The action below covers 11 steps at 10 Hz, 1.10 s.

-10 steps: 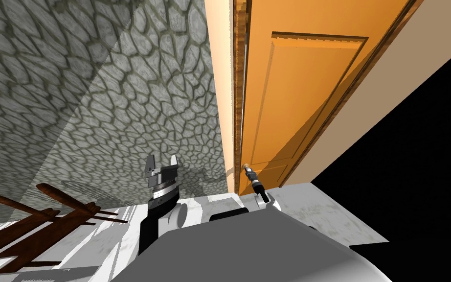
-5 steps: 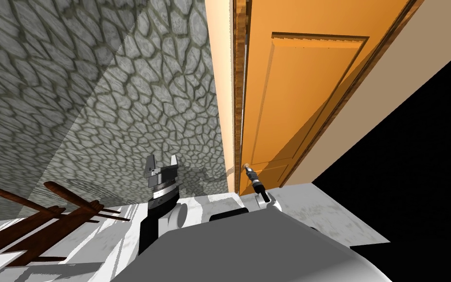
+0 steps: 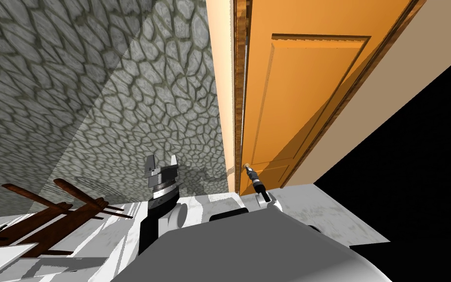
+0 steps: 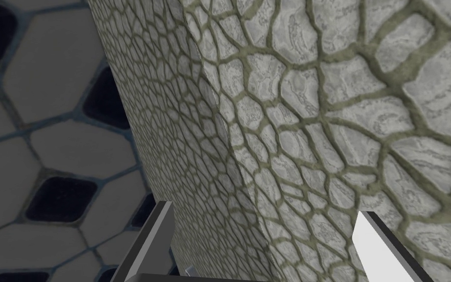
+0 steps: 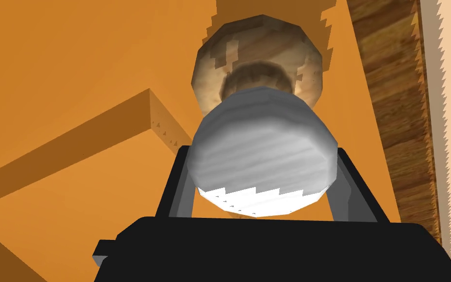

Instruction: Pull the door open

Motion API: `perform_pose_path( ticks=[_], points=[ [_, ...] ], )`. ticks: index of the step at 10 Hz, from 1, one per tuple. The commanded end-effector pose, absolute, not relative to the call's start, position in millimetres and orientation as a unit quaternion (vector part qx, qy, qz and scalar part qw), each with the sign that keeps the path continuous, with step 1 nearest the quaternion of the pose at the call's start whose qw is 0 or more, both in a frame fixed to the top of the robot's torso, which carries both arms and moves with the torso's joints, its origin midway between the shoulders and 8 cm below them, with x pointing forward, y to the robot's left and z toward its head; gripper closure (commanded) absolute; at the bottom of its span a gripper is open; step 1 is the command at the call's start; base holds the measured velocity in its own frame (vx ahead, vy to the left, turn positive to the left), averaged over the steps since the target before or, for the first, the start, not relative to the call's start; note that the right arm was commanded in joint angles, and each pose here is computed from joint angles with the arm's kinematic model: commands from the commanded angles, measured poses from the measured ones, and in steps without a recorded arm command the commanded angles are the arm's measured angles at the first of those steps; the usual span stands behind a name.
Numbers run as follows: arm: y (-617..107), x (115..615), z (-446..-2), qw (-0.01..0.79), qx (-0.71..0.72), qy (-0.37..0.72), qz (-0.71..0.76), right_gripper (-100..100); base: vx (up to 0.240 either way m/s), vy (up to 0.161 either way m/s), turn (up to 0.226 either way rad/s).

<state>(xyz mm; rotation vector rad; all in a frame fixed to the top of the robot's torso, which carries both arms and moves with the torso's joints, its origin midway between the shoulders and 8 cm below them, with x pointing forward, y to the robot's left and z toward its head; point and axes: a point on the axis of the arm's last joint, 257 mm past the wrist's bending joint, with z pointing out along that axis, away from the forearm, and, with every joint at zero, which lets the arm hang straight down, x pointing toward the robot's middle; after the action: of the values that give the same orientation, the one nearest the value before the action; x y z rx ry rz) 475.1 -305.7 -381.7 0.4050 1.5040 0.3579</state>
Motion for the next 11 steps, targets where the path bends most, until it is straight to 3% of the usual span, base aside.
perform_pose_path(
  ticks=[1, 11],
  points=[
    [-291.1, 471.6, -389.7, 0.685, 0.200, 0.675, 0.188, 100, -0.022, -0.007, 0.028],
    [-297.7, 471.4, -388.7, 0.668, 0.262, 0.652, 0.245, 100, -0.016, 0.001, 0.031]
  ],
)
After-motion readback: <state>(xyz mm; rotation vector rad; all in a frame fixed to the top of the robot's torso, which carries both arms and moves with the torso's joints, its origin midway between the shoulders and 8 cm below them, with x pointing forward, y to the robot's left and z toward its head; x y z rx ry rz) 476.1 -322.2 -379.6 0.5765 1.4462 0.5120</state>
